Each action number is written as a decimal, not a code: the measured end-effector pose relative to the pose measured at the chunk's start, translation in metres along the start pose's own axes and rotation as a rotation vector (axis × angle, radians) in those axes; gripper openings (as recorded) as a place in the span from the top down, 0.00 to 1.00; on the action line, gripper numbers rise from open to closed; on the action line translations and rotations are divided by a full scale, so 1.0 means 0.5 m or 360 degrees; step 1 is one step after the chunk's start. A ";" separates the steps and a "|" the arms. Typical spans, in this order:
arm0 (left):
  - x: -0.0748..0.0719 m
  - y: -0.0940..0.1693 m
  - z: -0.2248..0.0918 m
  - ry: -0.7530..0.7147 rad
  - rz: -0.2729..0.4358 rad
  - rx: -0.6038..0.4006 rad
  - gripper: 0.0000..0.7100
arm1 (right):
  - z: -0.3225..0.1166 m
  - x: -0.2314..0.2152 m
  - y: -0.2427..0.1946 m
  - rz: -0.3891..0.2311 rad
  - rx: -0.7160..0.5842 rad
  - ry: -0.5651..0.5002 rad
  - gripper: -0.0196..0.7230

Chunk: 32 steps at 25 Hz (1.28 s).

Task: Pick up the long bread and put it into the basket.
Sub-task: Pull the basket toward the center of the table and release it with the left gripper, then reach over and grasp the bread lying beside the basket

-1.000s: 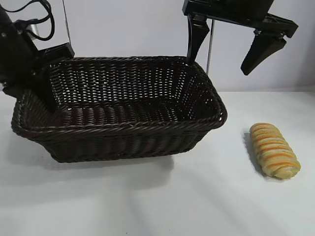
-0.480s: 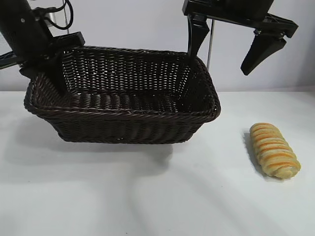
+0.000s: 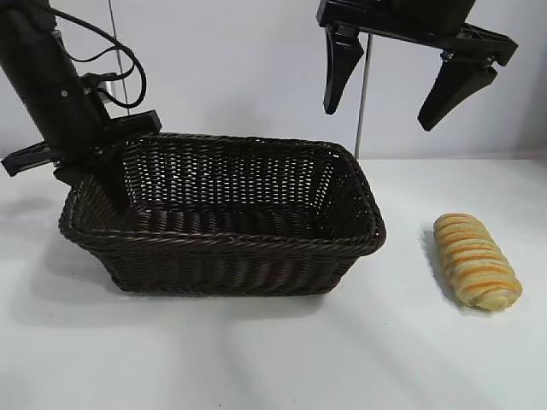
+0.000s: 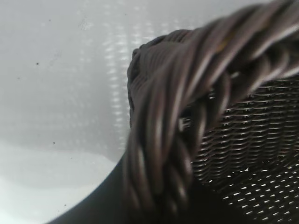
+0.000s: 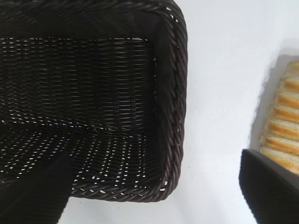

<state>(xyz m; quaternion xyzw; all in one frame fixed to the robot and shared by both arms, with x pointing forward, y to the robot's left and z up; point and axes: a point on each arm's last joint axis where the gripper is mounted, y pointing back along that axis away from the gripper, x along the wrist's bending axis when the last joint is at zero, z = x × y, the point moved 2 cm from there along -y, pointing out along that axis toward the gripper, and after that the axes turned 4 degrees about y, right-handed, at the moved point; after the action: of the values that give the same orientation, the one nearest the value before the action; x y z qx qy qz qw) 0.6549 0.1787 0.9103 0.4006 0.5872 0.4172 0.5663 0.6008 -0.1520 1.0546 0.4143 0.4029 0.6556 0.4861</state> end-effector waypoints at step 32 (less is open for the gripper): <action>-0.064 0.242 -0.072 -0.0149 -0.0042 -0.0266 0.13 | 0.000 0.000 0.000 0.0000 0.0001 0.0001 0.04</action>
<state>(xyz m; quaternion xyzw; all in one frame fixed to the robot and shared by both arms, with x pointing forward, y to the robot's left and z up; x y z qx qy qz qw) 0.6201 0.1873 1.0356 0.3632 0.5286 0.4379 0.6300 0.6007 -0.1520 1.0545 0.4142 0.4034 0.6555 0.4858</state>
